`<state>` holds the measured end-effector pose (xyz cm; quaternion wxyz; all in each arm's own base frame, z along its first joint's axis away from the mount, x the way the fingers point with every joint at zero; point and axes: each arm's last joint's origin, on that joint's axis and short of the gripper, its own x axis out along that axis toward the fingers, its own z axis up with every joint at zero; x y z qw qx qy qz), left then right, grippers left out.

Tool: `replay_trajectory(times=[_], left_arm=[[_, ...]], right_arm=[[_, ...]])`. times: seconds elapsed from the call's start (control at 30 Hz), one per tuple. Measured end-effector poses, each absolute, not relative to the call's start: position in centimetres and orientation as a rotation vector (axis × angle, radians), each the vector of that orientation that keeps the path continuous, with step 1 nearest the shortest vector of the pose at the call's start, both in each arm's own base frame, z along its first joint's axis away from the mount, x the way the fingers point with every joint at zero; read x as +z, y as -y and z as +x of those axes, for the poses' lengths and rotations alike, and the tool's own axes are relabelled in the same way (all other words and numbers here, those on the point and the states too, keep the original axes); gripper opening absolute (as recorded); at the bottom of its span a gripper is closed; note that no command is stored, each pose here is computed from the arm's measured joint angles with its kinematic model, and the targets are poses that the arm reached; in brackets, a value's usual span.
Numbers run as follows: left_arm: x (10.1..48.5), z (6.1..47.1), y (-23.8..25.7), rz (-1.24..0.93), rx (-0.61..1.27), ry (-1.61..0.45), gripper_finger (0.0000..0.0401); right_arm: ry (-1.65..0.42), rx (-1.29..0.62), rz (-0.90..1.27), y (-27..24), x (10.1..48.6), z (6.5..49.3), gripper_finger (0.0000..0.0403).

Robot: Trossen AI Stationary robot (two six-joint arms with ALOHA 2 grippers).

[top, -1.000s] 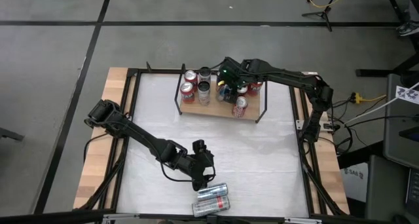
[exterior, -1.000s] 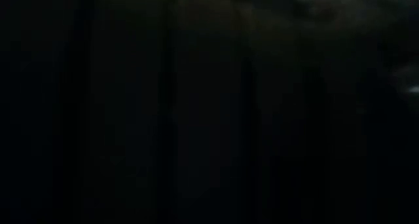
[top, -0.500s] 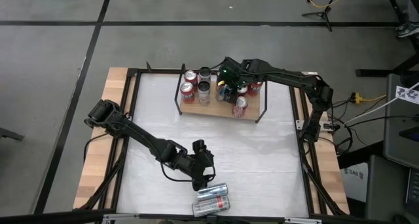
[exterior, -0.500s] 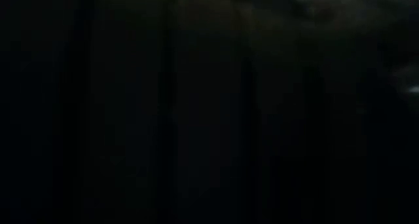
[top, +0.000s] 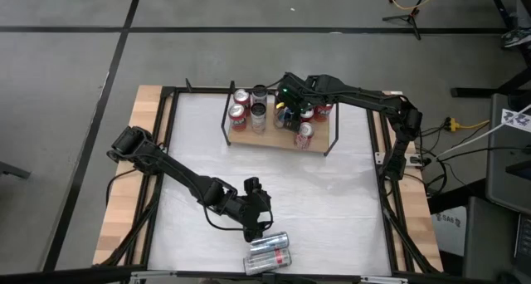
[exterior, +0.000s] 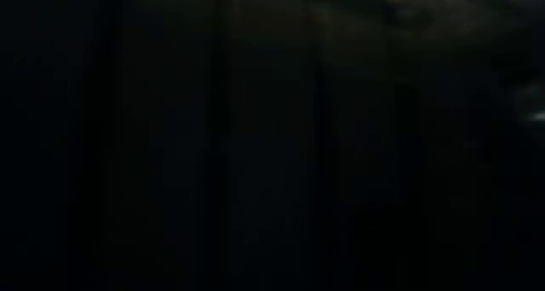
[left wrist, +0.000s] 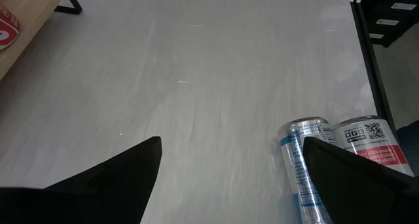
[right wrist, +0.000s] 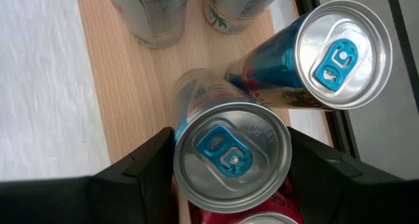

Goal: Place canned beverage on shelf
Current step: Put the top blue soda can on the shelf aligned with the blue soda can, then put the blue soda can on the shelf aligned with the blue soda cans

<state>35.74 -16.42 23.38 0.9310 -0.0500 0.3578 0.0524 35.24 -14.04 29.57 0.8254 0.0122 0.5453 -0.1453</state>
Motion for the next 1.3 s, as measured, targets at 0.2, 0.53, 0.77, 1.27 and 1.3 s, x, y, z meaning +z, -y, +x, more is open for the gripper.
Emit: replay_trajectory(times=[0.2, 0.53, 0.77, 1.27, 1.3], left_arm=[[23.38, 35.74, 16.41, -0.102, 0.107, -0.733, 0.0363], [23.38, 35.74, 16.42, -0.103, 0.107, -0.733, 0.0363], [23.38, 35.74, 16.41, -0.103, 0.107, -0.732, 0.0363], [23.38, 35.74, 16.42, -0.103, 0.107, -0.732, 0.0363], [23.39, 35.74, 16.42, -0.103, 0.107, -0.732, 0.0363]], right_arm=[[-1.154, -0.31, 0.025, 14.06, 29.58, 35.28, 0.0241], [-1.154, -0.309, 0.025, 14.06, 29.57, 35.29, 0.0241], [-1.153, -0.309, 0.026, 14.06, 29.57, 35.3, 0.0257], [-1.149, -0.294, 0.034, 14.0, 29.55, 35.34, 0.0307], [-1.149, -0.294, 0.034, 14.0, 29.55, 35.34, 0.0307]])
